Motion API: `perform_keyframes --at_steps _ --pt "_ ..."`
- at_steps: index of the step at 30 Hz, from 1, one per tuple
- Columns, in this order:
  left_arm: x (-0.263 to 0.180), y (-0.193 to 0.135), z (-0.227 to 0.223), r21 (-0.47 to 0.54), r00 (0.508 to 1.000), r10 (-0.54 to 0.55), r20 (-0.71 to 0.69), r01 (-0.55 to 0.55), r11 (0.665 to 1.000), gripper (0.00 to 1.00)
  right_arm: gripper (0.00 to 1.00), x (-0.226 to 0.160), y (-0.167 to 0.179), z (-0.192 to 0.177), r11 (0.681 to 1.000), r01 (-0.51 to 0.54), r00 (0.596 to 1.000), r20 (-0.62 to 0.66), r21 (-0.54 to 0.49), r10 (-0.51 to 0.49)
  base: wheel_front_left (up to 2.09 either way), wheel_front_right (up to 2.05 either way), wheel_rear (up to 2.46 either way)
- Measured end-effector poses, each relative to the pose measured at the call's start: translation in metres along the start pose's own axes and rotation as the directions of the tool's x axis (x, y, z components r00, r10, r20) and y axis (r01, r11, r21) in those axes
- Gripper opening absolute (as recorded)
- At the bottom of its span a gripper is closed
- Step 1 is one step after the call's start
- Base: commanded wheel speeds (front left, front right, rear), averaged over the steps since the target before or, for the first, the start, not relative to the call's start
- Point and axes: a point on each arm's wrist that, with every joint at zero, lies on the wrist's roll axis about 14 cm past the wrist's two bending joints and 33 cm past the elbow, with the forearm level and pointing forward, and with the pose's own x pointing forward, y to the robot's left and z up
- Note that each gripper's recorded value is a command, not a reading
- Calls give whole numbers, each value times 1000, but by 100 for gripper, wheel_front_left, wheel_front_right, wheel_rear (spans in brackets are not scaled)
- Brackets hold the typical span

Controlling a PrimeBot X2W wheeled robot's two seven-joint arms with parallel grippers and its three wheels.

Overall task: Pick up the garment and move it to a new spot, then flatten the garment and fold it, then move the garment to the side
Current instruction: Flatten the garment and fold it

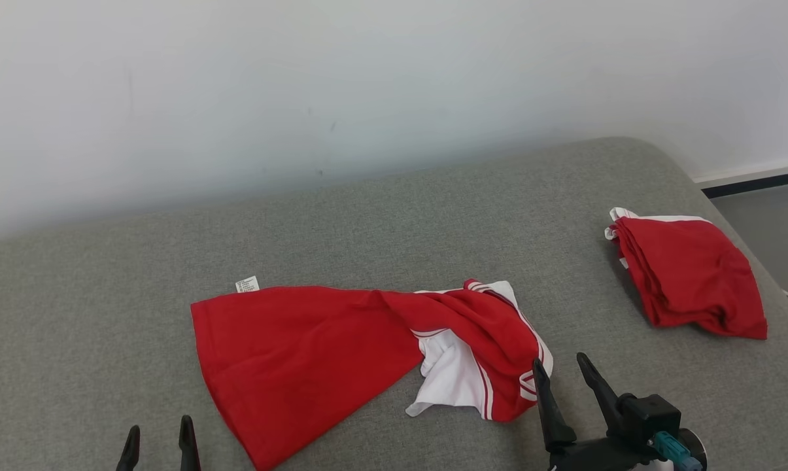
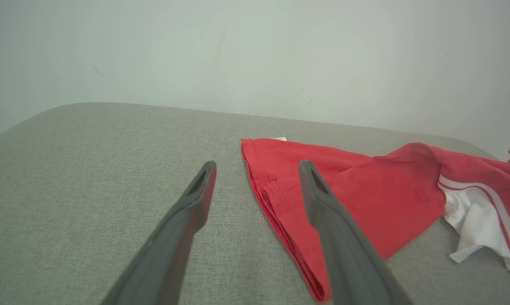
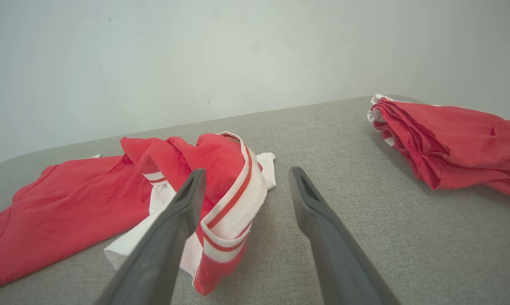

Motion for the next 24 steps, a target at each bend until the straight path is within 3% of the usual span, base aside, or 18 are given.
perform_keyframes --at_steps 19,20,21,23,24 --pt "-5 -3 -14 -11 999 -2 -40 2 1000 100 98 -2 23 -48 997 -77 985 -157 -16 74 0 0 0" --pt "-5 -3 -14 -11 999 -1 -42 1 1000 100 86 -1 24 -49 997 -80 984 -160 -16 76 0 0 0" --pt "-5 -3 -15 -11 999 -1 -43 0 1000 100 54 -1 24 -50 996 -82 984 -162 -17 79 0 0 0" --pt "-6 -3 -16 -11 999 -2 -48 1 1000 100 23 3 26 -49 996 -89 984 -160 -21 85 0 0 0" --pt "-6 -3 -17 -11 999 -2 -50 2 1000 100 0 5 27 -46 995 -94 984 -152 -24 89 0 0 0"
